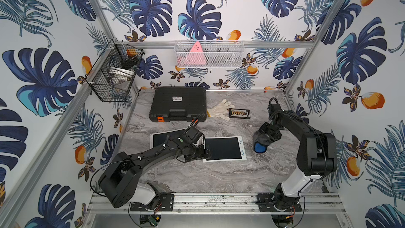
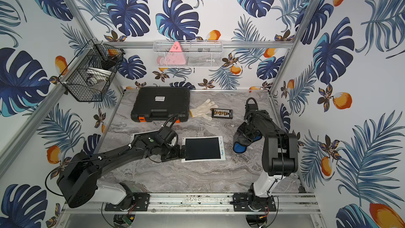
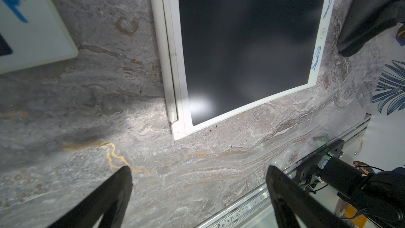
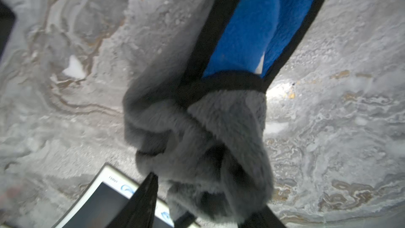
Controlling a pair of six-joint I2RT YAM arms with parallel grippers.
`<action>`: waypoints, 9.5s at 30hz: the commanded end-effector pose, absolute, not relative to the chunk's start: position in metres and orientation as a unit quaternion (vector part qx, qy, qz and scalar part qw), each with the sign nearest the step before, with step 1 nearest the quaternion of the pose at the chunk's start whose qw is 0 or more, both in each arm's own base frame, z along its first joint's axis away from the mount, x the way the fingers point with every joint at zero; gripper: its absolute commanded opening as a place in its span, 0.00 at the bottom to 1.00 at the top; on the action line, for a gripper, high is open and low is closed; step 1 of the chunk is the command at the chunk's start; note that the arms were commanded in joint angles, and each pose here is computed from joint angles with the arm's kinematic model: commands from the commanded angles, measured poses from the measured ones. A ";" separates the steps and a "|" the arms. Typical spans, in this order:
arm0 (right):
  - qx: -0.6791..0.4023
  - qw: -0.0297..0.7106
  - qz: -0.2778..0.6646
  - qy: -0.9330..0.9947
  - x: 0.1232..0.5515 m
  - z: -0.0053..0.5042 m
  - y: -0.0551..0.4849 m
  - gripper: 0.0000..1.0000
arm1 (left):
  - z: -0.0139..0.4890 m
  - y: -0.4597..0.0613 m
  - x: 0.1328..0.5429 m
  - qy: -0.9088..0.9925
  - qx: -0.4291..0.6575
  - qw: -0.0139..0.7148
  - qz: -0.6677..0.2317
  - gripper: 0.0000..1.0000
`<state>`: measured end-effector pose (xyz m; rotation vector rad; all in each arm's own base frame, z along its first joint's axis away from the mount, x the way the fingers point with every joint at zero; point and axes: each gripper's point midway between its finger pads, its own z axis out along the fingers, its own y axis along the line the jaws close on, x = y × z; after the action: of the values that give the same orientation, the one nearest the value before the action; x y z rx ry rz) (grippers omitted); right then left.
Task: Wipe the drawing tablet
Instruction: Pick up the cleaning item at the center of the board, then wipe the dirt from the drawing tablet.
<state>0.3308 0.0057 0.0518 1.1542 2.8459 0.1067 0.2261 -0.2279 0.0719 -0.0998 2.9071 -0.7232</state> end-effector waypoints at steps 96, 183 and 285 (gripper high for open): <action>0.128 0.067 0.072 0.987 0.338 0.035 0.153 0.00 | 0.000 -0.211 0.286 0.995 0.020 0.073 -0.060 0.18; 0.112 0.025 -0.008 0.993 0.319 0.024 0.139 0.00 | -0.033 -0.186 0.267 0.996 0.057 0.028 0.065 0.22; 0.168 -0.037 -0.004 0.985 0.236 0.011 0.126 0.00 | -0.044 -0.179 0.259 0.997 0.045 0.006 0.058 0.20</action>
<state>0.2453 0.1656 0.0182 0.4291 3.1613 0.1797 0.3322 -0.2491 0.0033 0.0758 2.7989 -0.2333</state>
